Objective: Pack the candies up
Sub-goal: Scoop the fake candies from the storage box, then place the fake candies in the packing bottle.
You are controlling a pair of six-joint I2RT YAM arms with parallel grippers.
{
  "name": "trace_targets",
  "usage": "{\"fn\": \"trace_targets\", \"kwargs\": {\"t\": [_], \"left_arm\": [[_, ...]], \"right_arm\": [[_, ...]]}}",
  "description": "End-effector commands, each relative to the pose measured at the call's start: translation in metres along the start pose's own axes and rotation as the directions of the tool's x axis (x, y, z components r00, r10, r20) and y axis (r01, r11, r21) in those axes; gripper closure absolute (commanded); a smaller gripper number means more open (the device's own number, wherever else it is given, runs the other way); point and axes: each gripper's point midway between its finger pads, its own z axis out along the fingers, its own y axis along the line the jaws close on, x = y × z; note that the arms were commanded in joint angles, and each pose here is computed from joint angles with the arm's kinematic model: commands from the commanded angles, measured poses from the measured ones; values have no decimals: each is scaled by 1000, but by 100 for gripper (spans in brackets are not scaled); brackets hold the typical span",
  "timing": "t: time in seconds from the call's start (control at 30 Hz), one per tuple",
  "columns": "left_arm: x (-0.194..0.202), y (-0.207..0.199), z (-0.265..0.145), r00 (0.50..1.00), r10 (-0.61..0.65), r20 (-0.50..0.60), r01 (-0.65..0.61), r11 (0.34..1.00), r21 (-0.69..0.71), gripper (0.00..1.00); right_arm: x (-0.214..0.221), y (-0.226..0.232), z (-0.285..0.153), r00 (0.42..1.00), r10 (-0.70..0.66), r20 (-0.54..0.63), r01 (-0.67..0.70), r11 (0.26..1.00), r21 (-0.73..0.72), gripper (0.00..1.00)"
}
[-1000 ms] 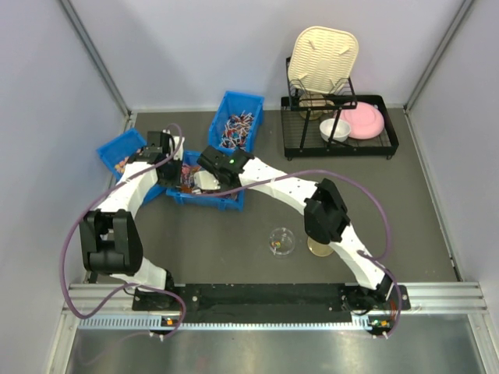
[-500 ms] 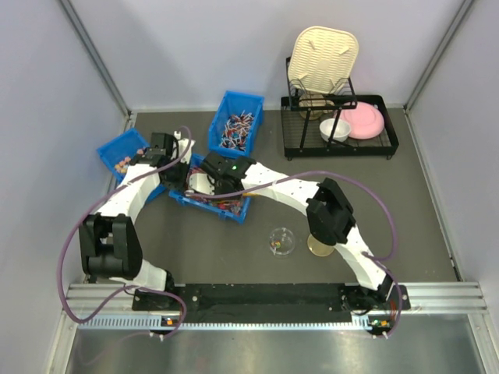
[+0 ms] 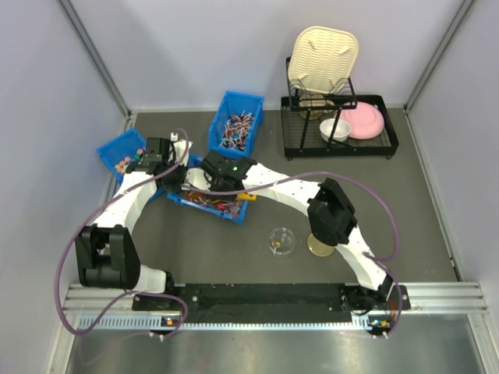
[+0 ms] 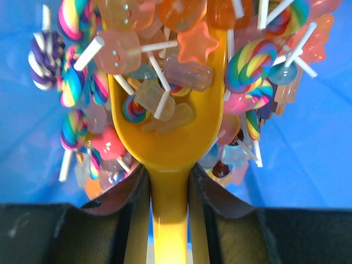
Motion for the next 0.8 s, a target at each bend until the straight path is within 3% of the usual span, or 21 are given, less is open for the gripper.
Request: {"fn": "trace_targets", "kwargs": {"t": [0.0,0.23,0.77], "left_arm": [[-71,-60,-45,948,-69,311,-26,956,293,100],[-68,-47,-44,942,-130,309,28,949,314,100],[-61,-36,-41,933,-200,299,85,931,356,100]], "right_arm": [[-43,0,-7,971,54,231,-67,997,46,100],[-36,-5,-43,927,82,367,-109,993,54,100],[-28,-16,-107,836,156,527,-185,983,2,100]]}}
